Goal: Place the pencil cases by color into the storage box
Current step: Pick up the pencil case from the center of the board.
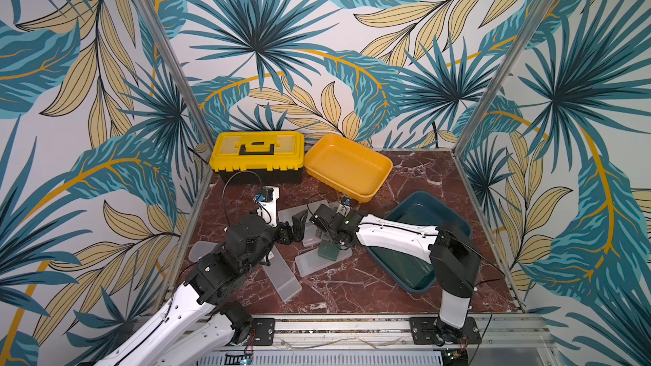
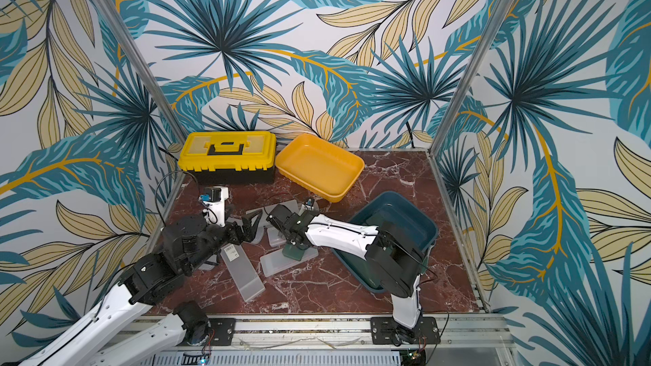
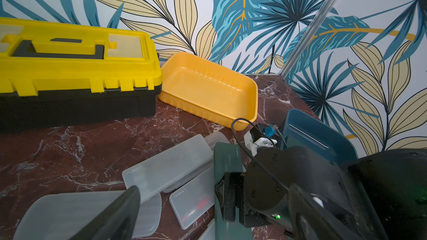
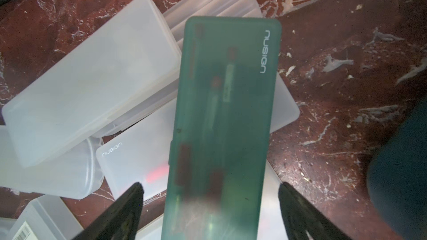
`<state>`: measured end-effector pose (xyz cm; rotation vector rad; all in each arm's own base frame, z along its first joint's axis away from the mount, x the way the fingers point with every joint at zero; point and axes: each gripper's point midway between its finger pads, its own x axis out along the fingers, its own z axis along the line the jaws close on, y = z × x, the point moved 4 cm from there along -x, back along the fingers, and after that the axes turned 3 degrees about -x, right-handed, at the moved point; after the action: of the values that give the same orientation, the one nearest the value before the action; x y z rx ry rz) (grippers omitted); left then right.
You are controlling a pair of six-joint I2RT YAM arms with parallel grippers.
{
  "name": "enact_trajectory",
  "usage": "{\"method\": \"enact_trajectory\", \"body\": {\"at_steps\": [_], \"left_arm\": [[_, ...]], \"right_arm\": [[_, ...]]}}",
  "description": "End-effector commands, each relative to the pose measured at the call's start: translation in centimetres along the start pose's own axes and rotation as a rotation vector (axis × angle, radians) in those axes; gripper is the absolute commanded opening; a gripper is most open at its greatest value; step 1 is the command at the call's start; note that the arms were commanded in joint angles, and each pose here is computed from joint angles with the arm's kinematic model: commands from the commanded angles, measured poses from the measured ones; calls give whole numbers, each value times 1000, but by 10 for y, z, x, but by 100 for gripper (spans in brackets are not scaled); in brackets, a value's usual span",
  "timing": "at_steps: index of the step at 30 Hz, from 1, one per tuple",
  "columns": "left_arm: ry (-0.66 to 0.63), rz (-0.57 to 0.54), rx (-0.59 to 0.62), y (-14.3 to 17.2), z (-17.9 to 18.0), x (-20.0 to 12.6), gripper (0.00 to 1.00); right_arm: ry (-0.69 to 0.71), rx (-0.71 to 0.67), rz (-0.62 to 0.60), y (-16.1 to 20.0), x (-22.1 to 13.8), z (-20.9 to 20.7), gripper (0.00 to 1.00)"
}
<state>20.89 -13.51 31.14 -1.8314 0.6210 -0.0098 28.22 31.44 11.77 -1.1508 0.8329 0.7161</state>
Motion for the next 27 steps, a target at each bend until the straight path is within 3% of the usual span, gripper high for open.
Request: {"method": "enact_trajectory", "body": {"at_steps": [1,17,27], "left_arm": [[38,-24,-18,-6,-5,-2,99],[53,-16,-13,-4,-7,-2,99],[55,-20,-16,-3,-6,-4,99]], "right_arm": [[34,3,14,4,9,-9,89],[36,-1,61,11,27,-5,86],[43,-10,44,7,24,-5,74]]}}
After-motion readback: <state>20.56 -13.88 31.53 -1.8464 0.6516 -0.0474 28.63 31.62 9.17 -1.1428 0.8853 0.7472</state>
